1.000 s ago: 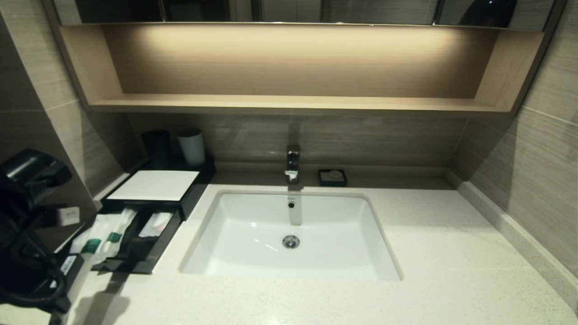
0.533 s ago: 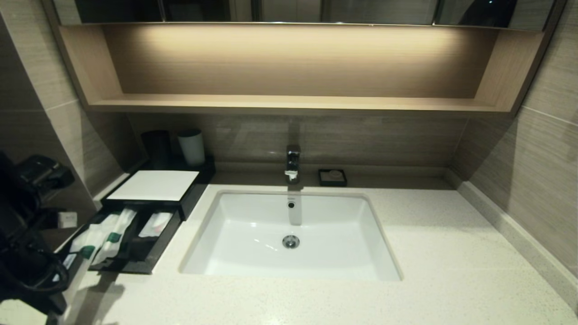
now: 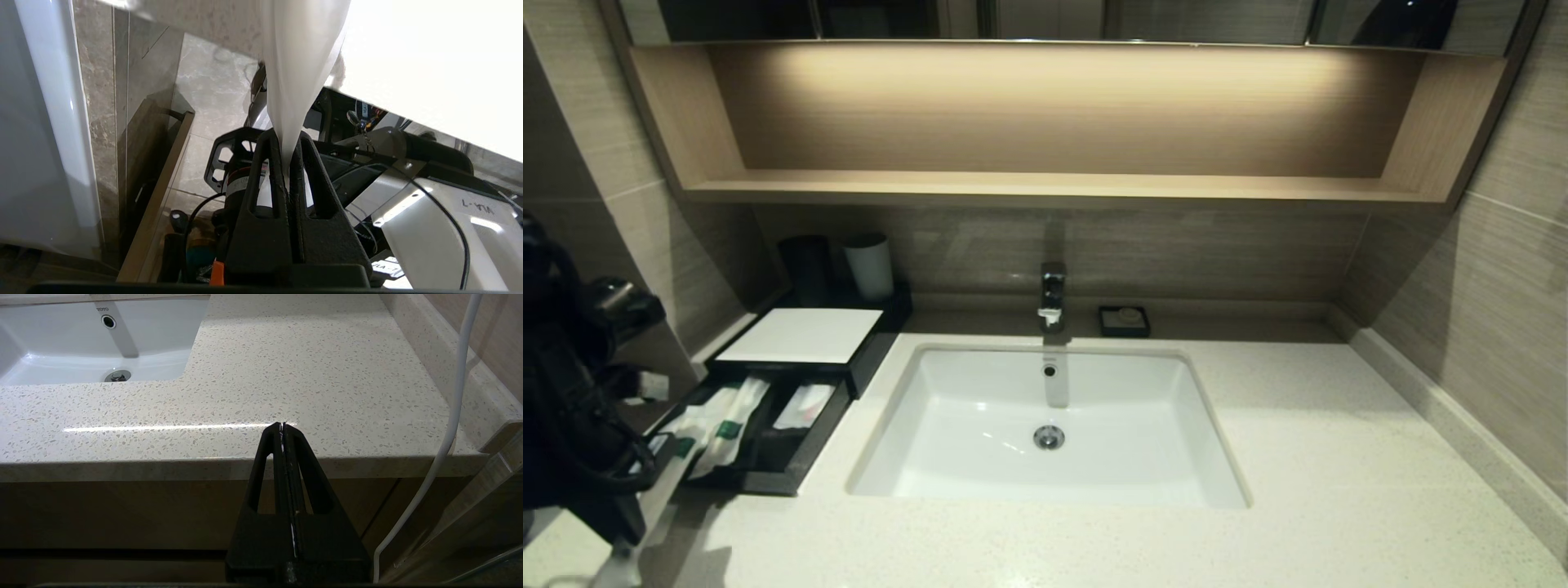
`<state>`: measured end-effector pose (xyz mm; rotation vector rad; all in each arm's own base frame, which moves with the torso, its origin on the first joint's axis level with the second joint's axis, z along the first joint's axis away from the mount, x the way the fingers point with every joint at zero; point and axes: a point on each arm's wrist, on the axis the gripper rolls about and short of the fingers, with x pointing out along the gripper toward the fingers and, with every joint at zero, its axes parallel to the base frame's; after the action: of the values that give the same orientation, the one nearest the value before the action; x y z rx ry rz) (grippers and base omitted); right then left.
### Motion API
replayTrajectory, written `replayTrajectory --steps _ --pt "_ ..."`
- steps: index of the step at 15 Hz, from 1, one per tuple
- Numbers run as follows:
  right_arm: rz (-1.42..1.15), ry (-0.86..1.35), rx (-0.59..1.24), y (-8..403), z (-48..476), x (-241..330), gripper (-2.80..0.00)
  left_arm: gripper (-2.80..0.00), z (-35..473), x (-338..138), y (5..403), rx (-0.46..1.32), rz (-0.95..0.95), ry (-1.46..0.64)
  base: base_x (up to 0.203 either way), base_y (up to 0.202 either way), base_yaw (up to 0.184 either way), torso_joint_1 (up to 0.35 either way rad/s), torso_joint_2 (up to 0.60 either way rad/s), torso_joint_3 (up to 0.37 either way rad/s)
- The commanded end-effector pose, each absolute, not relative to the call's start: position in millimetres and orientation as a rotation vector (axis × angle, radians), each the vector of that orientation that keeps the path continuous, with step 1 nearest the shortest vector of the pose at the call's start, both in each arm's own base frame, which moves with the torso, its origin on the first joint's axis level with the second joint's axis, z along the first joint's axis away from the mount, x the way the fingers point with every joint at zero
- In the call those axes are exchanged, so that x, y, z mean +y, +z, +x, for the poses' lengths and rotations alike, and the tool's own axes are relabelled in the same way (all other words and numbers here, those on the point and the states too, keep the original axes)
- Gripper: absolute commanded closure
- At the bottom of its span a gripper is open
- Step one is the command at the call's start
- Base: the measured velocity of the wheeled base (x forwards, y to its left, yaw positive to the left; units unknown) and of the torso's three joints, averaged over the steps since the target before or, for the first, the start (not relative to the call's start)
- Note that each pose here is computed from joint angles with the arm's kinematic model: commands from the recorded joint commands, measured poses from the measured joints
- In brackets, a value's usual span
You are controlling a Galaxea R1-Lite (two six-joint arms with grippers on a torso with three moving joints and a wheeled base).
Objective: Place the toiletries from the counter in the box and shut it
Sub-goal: Place the bathroom toiletry into the drawer
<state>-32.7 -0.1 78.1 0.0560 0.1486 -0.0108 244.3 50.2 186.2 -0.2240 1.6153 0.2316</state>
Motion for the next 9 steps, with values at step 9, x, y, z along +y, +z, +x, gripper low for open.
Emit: replayTrajectory --steps 9 --pt "0.056 -0.011 0.153 78 -33 0 0.0 0.0 307 61 173 1.785 -0.233 0.217 0.0 0.0 0.0 0.0 0.0 0.0"
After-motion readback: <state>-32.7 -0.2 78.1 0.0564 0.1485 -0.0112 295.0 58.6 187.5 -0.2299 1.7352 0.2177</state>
